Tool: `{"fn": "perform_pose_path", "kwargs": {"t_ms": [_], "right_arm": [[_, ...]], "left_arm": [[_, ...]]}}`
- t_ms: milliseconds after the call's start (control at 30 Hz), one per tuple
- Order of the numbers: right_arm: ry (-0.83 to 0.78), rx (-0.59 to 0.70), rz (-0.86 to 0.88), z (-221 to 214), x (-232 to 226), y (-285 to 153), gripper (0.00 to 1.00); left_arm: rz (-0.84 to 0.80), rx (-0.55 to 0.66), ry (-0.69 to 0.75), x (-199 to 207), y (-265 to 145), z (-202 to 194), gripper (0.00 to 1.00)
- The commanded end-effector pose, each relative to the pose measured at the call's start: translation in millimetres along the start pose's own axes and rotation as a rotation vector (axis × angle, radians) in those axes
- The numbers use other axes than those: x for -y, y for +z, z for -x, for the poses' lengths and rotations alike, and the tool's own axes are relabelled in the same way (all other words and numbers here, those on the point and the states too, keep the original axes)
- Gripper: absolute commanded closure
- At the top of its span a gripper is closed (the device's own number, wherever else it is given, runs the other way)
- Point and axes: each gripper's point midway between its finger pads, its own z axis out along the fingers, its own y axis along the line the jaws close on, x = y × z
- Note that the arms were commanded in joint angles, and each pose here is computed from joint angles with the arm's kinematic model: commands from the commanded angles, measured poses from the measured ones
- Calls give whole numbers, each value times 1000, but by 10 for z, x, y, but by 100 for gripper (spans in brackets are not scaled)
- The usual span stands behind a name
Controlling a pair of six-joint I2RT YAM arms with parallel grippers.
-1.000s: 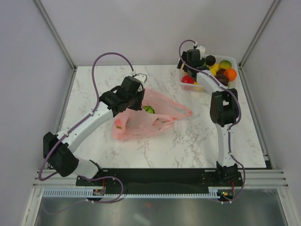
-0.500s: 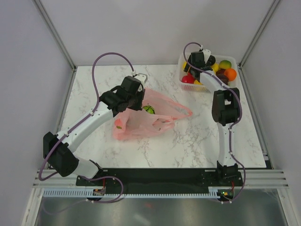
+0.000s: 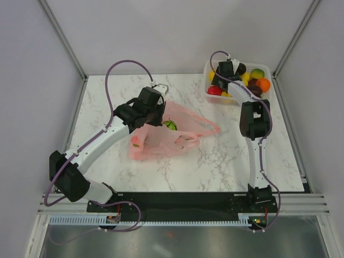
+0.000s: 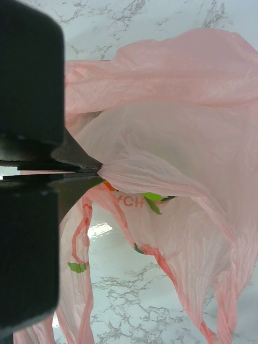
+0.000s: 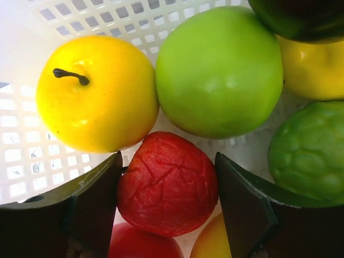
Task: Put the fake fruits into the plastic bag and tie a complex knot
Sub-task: Pick up the fake fruit from the bin, then place the fake fruit in the plastic bag.
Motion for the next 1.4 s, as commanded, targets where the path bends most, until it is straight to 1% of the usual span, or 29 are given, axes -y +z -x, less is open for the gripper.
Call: {"fn": "perform_pose_path", "kwargs": {"t_ms": [0, 67, 100, 167, 200, 267, 300, 433, 567, 667, 700, 733, 800, 833, 867, 933, 967, 1100, 1133, 1167, 1200, 1300, 1367], "right_arm": [[3, 34, 37, 193, -113, -131, 44], [8, 100, 76, 420, -212, -265, 44], [-7, 134, 92, 547, -258, -426, 46], [-17, 204, 109, 737, -329, -600, 47], [-19, 225, 127, 808, -366, -776, 47], [-18, 264, 175, 918, -428, -957, 47], [-13, 282, 191, 977, -418, -1137, 47], [-14, 328, 248, 1110, -439, -1555, 47], [-29, 318, 284, 1073, -388, -1833, 48], [-52, 291, 337, 929, -306, -2109, 51], [-72, 277, 379, 877, -344, -2191, 53], [-105, 222, 468, 733, -442, -2299, 53], [-133, 147, 562, 591, -522, -2527, 54], [-155, 82, 677, 448, -657, -2697, 54], [-160, 21, 722, 304, -660, -2823, 55], [-179, -47, 842, 90, -798, -3095, 55], [-192, -69, 864, -51, -781, -3209, 56], [-261, -132, 948, -584, -916, -3558, 56], [-268, -125, 971, -643, -945, -3598, 56], [-278, -161, 1001, -850, -921, -3639, 56], [-292, -176, 1038, -967, -954, -3709, 56], [-324, -198, 1183, -1228, -1034, -3916, 56], [-342, -191, 1196, -1289, -1093, -3921, 56]], "left_arm": [[-11, 40, 11, 7, -74, 85, 98], [-12, 37, 12, 8, -69, 78, 98], [-13, 36, 12, 11, -69, 77, 98], [-18, 37, 12, 20, -69, 79, 98], [-19, 38, 12, 20, -74, 82, 98], [-21, 36, 13, 23, -75, 77, 98], [-23, 37, 12, 28, -75, 80, 98], [-24, 39, 15, 36, -78, 79, 98], [-13, 42, 20, 24, -86, 78, 98], [-8, 44, 21, 15, -91, 82, 98], [-9, 46, 22, 16, -90, 86, 98], [-7, 49, 24, 16, -100, 92, 98], [-5, 53, 25, 9, -116, 98, 98], [-1, 57, 28, 1, -120, 107, 98], [1, 59, 27, -4, -125, 111, 98], [13, 68, 29, -29, -138, 123, 98], [18, 69, 29, -38, -132, 121, 98], [22, 73, 27, -42, -119, 126, 98], [25, 74, 27, -47, -119, 128, 98], [26, 74, 27, -50, -119, 128, 98], [30, 72, 26, -56, -111, 121, 98], [36, 81, 23, -65, -126, 145, 98], [42, 82, 24, -77, -132, 147, 98]]}}
